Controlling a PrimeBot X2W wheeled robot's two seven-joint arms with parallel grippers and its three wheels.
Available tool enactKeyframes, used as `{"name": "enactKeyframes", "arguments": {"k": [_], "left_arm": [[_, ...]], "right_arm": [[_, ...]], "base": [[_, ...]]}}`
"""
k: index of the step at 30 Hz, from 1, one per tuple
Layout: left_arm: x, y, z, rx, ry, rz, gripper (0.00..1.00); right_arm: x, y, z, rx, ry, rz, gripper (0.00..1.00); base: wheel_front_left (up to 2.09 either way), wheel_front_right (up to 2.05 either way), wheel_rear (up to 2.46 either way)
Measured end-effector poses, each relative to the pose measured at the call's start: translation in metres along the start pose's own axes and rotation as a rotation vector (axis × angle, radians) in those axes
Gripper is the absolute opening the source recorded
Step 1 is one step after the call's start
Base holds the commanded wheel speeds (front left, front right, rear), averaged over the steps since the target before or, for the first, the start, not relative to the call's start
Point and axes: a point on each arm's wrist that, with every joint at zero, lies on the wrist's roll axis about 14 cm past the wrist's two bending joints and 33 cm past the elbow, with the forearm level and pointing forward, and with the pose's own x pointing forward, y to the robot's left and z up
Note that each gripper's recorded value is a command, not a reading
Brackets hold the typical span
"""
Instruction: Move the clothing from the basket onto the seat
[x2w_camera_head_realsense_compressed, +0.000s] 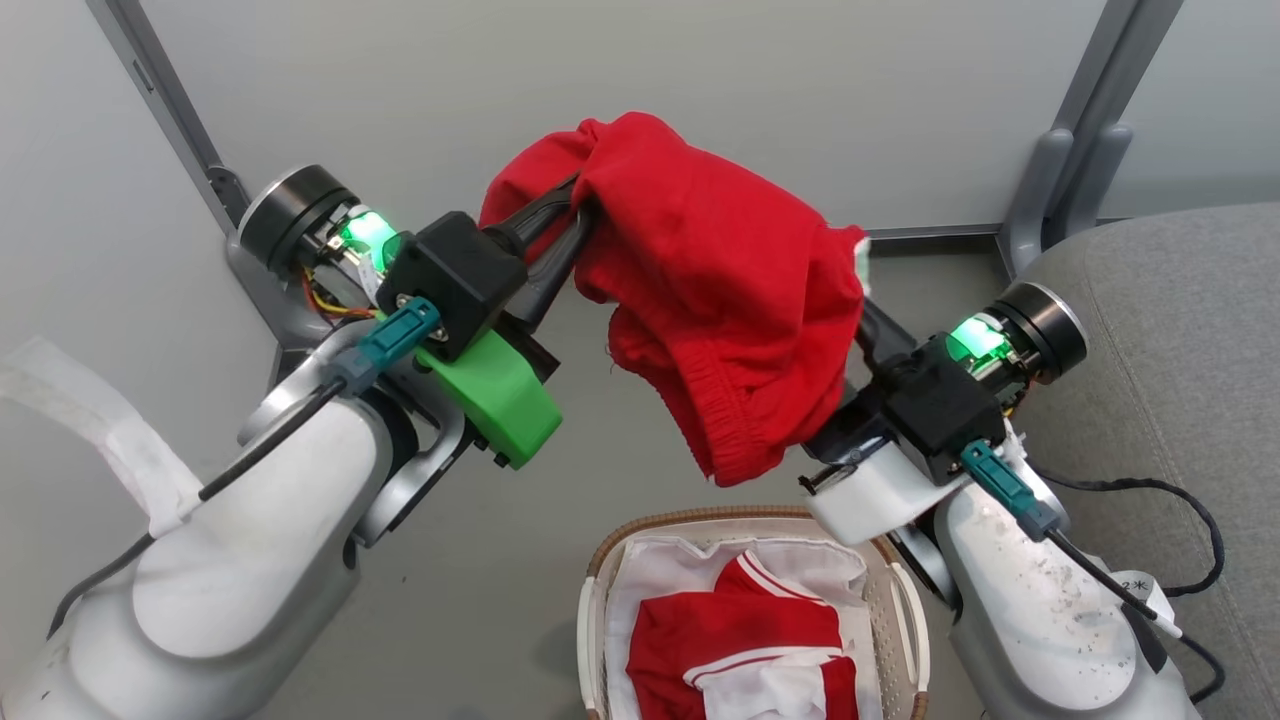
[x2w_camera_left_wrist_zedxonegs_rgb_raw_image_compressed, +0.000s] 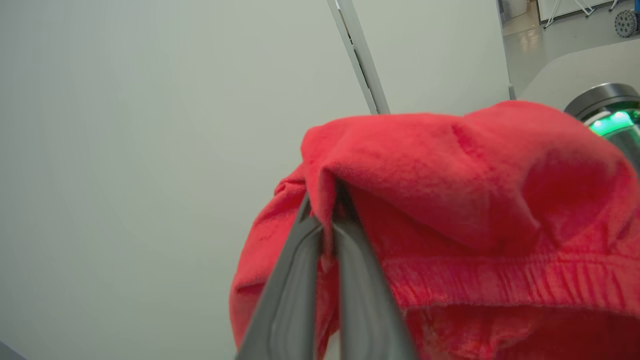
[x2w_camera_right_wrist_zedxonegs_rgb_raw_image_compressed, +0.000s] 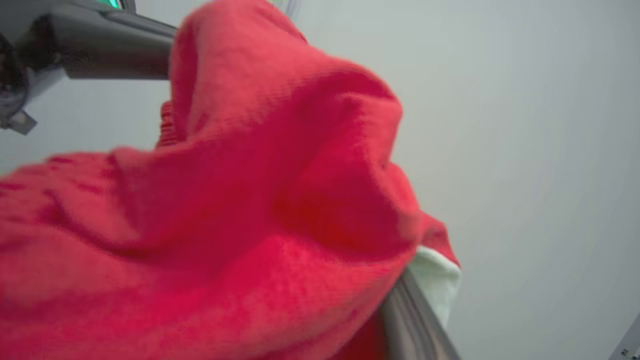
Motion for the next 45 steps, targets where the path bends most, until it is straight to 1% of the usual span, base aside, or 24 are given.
{"name": "enactKeyframes", "arguments": {"k": [1,2,6,11,15,16,17,18,19,23,28,32,36,38,41,45], "left_arm": [[-0.001,0.001,-0.003,-0.008,0.007,0.006,0.0],[-0.002,0.002,-0.006,-0.013,0.013,0.011,0.0],[-0.008,0.012,-0.02,-0.041,0.038,0.045,0.0],[-0.017,0.026,-0.043,-0.108,0.072,0.112,0.0],[-0.027,0.03,-0.068,-0.17,0.114,0.153,0.0],[-0.03,0.03,-0.073,-0.188,0.119,0.161,0.15],[-0.033,0.029,-0.08,-0.204,0.125,0.17,0.45],[-0.035,0.028,-0.085,-0.221,0.128,0.177,0.84],[-0.036,0.026,-0.089,-0.234,0.128,0.181,1.0],[-0.045,0.013,-0.113,-0.323,0.144,0.212,1.0],[-0.055,-0.015,-0.142,-0.442,0.164,0.234,1.0],[-0.061,-0.035,-0.162,-0.505,0.195,0.249,1.0],[-0.063,-0.051,-0.171,-0.565,0.206,0.269,1.0],[-0.061,-0.052,-0.168,-0.588,0.182,0.291,1.0],[-0.059,-0.053,-0.161,-0.606,0.146,0.313,1.0],[-0.063,-0.06,-0.163,-0.609,0.145,0.317,1.0]], "right_arm": [[0.002,0.0,0.003,0.001,-0.011,0.002,0.08],[0.003,0.001,0.006,0.005,-0.02,0.003,0.0],[0.005,0.002,0.011,0.01,-0.04,0.008,0.0],[0.004,-0.001,0.011,0.024,-0.043,-0.002,0.0],[0.003,-0.008,0.007,0.038,-0.035,-0.025,0.0],[0.002,-0.009,0.006,0.041,-0.032,-0.03,0.0],[0.002,-0.011,0.005,0.045,-0.029,-0.036,0.0],[0.001,-0.013,0.003,0.048,-0.026,-0.041,0.0],[0.001,-0.014,0.003,0.054,-0.025,-0.047,0.0],[-0.003,-0.022,-0.003,0.068,-0.012,-0.075,0.0],[-0.007,-0.031,-0.011,0.08,0.007,-0.108,0.0],[-0.014,-0.04,-0.02,0.08,0.037,-0.139,0.0],[-0.024,-0.051,-0.029,0.069,0.07,-0.177,0.0],[-0.03,-0.056,-0.034,0.069,0.09,-0.198,0.0],[-0.036,-0.063,-0.038,0.061,0.107,-0.222,0.0],[-0.044,-0.071,-0.042,0.05,0.128,-0.251,0.0]], "base": [[0.0,0.0,0.0],[0.0,0.0,0.0],[0.0,0.0,0.0],[0.0,0.0,0.0],[0.0,0.0,0.0],[0.0,0.0,0.0],[0.0,0.0,0.0],[0.0,0.0,0.0],[0.0,0.0,0.0],[0.0,0.0,0.0],[0.0,0.0,0.0],[0.0,0.0,0.0],[0.0,0.0,0.0],[0.0,0.0,0.0],[0.0,0.0,0.0],[0.0,0.0,0.0]]}}
